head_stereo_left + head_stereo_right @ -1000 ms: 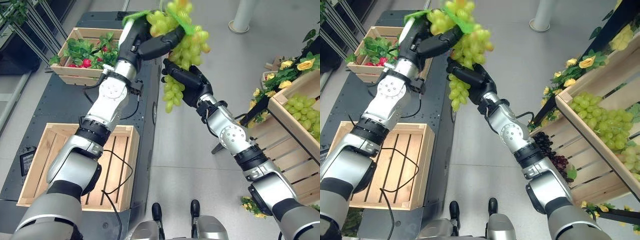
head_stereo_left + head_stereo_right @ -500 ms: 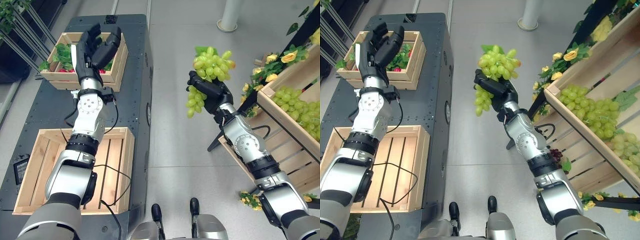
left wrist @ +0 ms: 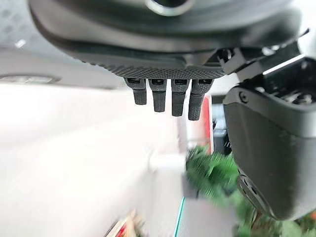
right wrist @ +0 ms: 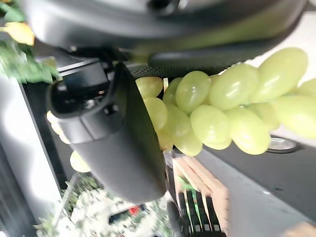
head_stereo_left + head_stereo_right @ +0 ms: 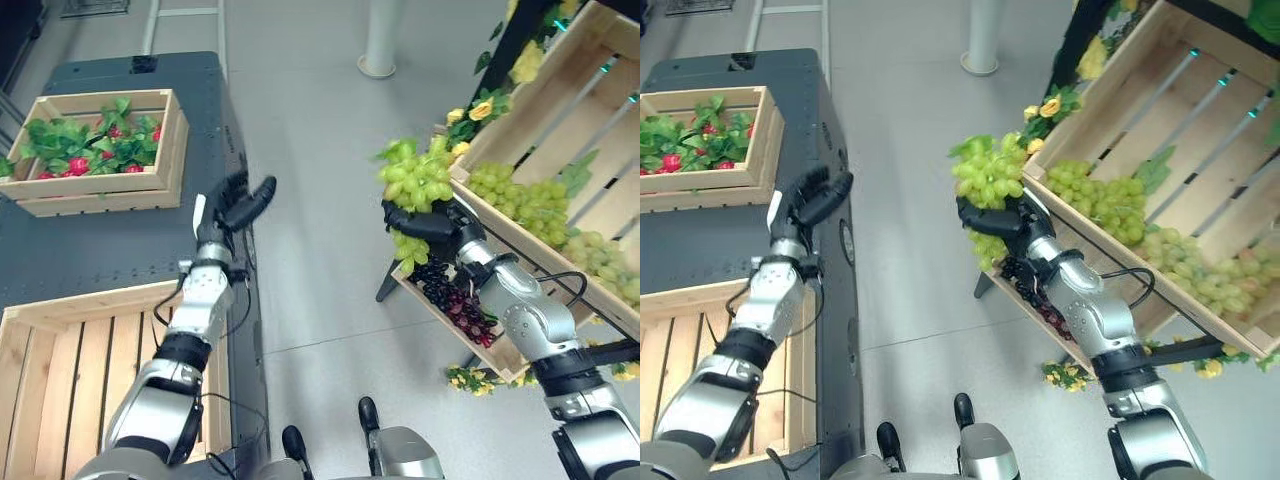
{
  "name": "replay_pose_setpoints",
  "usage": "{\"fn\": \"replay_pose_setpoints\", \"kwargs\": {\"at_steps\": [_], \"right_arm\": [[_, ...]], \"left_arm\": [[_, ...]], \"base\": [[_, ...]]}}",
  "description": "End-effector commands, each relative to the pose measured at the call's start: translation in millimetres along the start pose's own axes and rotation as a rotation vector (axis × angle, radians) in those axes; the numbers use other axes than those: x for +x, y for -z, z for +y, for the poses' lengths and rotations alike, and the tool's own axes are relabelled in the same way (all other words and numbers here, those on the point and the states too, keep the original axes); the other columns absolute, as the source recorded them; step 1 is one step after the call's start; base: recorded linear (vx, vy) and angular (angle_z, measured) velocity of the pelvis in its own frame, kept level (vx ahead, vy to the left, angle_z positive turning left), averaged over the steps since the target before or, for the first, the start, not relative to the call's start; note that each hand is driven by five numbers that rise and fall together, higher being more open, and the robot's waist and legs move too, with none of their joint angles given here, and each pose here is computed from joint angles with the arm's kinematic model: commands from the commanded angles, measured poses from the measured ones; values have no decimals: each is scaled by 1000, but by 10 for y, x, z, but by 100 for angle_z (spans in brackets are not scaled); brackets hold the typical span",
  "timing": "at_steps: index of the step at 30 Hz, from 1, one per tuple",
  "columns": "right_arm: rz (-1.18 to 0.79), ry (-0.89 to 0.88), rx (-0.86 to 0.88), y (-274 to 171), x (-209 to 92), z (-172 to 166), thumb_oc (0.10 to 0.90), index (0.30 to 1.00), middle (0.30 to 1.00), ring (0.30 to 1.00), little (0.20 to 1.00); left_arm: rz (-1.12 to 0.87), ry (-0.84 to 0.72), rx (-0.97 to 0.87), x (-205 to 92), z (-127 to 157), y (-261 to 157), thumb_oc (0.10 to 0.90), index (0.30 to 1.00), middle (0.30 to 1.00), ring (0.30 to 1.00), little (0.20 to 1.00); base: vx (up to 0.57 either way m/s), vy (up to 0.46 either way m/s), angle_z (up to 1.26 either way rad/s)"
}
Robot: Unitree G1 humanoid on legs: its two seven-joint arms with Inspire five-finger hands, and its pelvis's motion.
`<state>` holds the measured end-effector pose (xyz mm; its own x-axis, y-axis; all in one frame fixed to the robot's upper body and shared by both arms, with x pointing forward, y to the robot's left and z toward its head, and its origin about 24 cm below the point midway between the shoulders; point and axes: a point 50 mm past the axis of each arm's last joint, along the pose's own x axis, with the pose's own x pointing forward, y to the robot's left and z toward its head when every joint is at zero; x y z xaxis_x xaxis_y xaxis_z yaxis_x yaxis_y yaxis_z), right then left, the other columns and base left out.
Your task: Pick up the fruits from the basket on one side to the basket on the other side
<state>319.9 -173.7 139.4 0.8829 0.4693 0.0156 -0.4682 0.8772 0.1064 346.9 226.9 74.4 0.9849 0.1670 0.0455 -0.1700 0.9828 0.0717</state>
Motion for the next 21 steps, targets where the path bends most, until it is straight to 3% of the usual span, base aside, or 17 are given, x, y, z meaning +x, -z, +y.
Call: {"fn": "replay_pose_setpoints", "kwargs": {"at_steps": [1, 12, 21], "right_arm": [[-137, -132, -62, -312, -131, -10, 400, 300, 300, 300, 300], [-59, -293, -135, -345, -526, -14, 400, 300, 300, 300, 300], [-183, -206, -213, -743, -625, -235, 400, 300, 300, 300, 300]], "left_arm": [[-99, 34, -18, -107, -106, 29, 800, 900, 900, 900, 900], [76, 2, -77, -376, -99, 523, 800, 900, 900, 900, 900], [162, -5, -48, -463, -23, 708, 800, 900, 900, 900, 900]], "base": [[25, 77, -31], [36, 57, -23], [14, 23, -18]]}}
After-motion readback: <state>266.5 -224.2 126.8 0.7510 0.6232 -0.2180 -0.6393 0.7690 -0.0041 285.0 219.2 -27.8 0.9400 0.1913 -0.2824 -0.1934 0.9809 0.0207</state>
